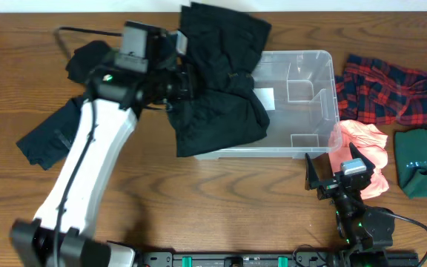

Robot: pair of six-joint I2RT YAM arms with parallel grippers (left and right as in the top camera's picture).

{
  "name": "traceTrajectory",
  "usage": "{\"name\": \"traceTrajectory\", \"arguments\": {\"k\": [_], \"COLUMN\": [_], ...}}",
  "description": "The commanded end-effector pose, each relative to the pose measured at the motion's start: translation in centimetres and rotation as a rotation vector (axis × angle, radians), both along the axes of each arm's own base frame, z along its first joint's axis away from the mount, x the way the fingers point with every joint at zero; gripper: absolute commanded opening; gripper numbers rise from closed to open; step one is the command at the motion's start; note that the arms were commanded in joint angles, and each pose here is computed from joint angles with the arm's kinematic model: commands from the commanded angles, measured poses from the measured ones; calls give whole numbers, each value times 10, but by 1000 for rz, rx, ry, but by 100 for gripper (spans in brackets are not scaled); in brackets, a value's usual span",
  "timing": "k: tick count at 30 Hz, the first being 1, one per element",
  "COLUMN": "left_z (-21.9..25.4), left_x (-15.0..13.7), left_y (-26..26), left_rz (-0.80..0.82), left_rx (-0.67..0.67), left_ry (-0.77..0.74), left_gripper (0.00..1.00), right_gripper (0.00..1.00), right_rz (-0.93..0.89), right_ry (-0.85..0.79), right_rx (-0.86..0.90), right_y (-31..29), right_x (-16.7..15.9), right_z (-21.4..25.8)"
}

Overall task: Pack container
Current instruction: 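Lift the black pants with the left gripper and carry into container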

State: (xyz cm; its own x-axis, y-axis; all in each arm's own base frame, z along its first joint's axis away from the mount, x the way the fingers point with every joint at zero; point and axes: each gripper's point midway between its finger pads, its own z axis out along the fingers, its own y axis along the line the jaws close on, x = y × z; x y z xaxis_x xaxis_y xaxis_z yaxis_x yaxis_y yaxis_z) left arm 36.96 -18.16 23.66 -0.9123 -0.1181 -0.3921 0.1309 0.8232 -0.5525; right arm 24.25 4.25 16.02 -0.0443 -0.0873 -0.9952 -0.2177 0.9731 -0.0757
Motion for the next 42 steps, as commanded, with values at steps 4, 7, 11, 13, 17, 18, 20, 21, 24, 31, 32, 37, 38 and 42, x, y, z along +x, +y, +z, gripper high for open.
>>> {"name": "traceTrajectory", "arguments": {"k": [4,7,11,13,17,18,20,21,24,31,32,37,38,42], "left_z": [-6,-11,-17,-21,-32,-35,-41,-45,-57,-70,-71,-75,-75,-76], "left_x": [9,11,13,14,16,17,18,19,20,24,25,29,30,34], "left_y": [-31,-42,-48,-46,-47,-47,-48,-48,-49,-46,-44,-37,-35,-29], "left_rz": [-47,-70,-80,-71,-71,-71,-71,-70,-70,-57,-49,-22,-16,-25], "left_rx": [-46,-47,-38,-23,-15,-13,-8,-5,4,33,45,89,99,148], "left_ry": [5,1,-2,3,27,34,48,56,82,102,98,85,81,43], "left_gripper": [6,6,6,6,6,6,6,6,6,16,33,72,73,74], "right_gripper": [99,99,99,99,99,99,99,99,99,99,99,99,99,99], "right_rz": [-16,-16,-16,-16,-16,-16,-16,-16,-16,-16,-16,-16,-16,-16], "right_ry": [-2,-2,-2,-2,-2,-2,-2,-2,-2,-2,-2,-2,-2,-2], "right_rx": [-10,-10,-10,-10,-10,-10,-10,-10,-10,-10,-10,-10,-10,-10], "right_y": [-4,-4,-4,-4,-4,-4,-4,-4,-4,-4,-4,-4,-4,-4], "right_x": [0,0,0,0,0,0,0,0,0,0,0,0,0,0], "right_z": [-1,-1,-1,-1,-1,-1,-1,-1,-1,-1,-1,-1,-1,-1]}}
